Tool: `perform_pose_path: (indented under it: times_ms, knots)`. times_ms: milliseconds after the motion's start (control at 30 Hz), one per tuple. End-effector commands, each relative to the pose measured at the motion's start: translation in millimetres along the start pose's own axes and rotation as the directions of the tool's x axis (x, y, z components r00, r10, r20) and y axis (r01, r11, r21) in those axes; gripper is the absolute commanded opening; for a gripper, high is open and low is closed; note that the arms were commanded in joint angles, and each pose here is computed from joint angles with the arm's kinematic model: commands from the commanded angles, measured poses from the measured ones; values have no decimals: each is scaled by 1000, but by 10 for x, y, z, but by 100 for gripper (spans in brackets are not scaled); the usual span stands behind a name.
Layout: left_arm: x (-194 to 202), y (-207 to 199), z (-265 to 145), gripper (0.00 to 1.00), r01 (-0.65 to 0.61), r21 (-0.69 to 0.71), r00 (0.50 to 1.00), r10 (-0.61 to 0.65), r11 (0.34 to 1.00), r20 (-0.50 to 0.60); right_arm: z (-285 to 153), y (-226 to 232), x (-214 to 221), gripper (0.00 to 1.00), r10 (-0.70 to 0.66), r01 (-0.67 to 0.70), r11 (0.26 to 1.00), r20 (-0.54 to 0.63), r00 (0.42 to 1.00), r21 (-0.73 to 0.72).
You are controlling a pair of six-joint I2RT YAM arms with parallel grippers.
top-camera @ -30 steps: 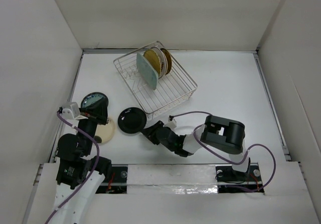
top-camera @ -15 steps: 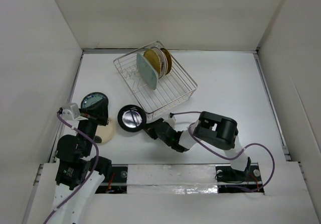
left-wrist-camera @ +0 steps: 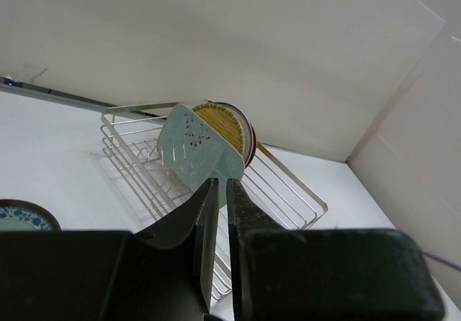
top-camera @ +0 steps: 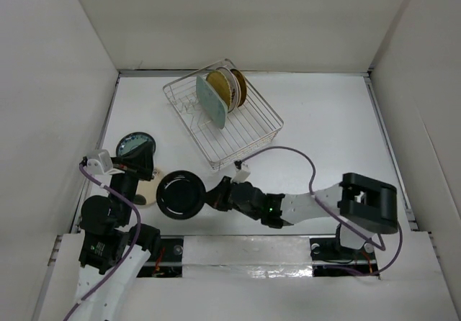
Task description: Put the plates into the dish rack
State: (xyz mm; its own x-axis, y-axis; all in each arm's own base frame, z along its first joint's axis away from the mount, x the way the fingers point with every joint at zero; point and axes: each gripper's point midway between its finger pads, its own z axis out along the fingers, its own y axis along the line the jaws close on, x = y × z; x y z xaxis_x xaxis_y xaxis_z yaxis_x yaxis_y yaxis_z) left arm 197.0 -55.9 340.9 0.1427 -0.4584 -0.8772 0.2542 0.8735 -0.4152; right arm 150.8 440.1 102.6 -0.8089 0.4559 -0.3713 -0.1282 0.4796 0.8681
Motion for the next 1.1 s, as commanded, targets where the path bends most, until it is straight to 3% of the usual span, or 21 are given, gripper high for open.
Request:
perform_pose_path:
  times_ms: [0, 67, 133, 167, 233, 300, 333, 367, 467, 533, 700, 1067]
  knots:
    - [-137, -12, -36, 8, -5, 2, 999, 5, 1000, 51, -170, 763, -446, 0, -303, 312, 949, 127, 944, -55]
    - [-128, 6, -34, 8, -6, -7, 999, 6, 1000, 50, -223, 845, -792, 0, -443, 447, 894, 196, 875, 27]
    - [-131, 15, -40, 8, -5, -12, 999, 6, 1000, 52, -173, 1086, -1414, 0, -508, 493, 860, 304, 806, 130]
    - [-121, 19, -39, 8, -6, -13, 999, 7, 1000, 49, -142, 977, -1599, 0, -627, 581, 778, 264, 733, 239]
    - [-119, 13, -40, 8, -5, -10, 999, 5, 1000, 48, 6, 1181, -2183, 0, -705, 584, 705, 316, 634, 402]
    - [-90, 7, -26, 8, -3, -6, 999, 3, 1000, 38, 288, 922, -2373, 0, -841, 648, 509, 169, 513, 566]
    - [-89, 5, -22, 8, -5, -5, 999, 5, 1000, 36, 273, 1204, -2672, 0, -849, 593, 502, 229, 476, 630]
    - [-86, 8, -19, 8, -5, -7, 999, 5, 1000, 35, 316, 1149, -2849, 0, -891, 592, 412, 169, 422, 692]
    - [-57, 24, 1, 8, -10, -14, 1000, 11, 1000, 25, 586, 1123, -3222, 0, -923, 530, 313, 122, 364, 788]
    - [-26, 34, 18, 9, -12, -19, 1000, 13, 1000, 14, 794, 976, -3296, 0, -929, 511, 276, 90, 359, 814]
    - [18, 23, 49, 9, -15, -13, 1000, 15, 1000, -5, 876, 1010, -3611, 0, -935, 462, 270, 116, 335, 844]
    - [66, 2, 85, 9, -18, -2, 1000, 18, 1000, -26, 1049, 860, -3564, 0, -951, 478, 219, 77, 298, 851]
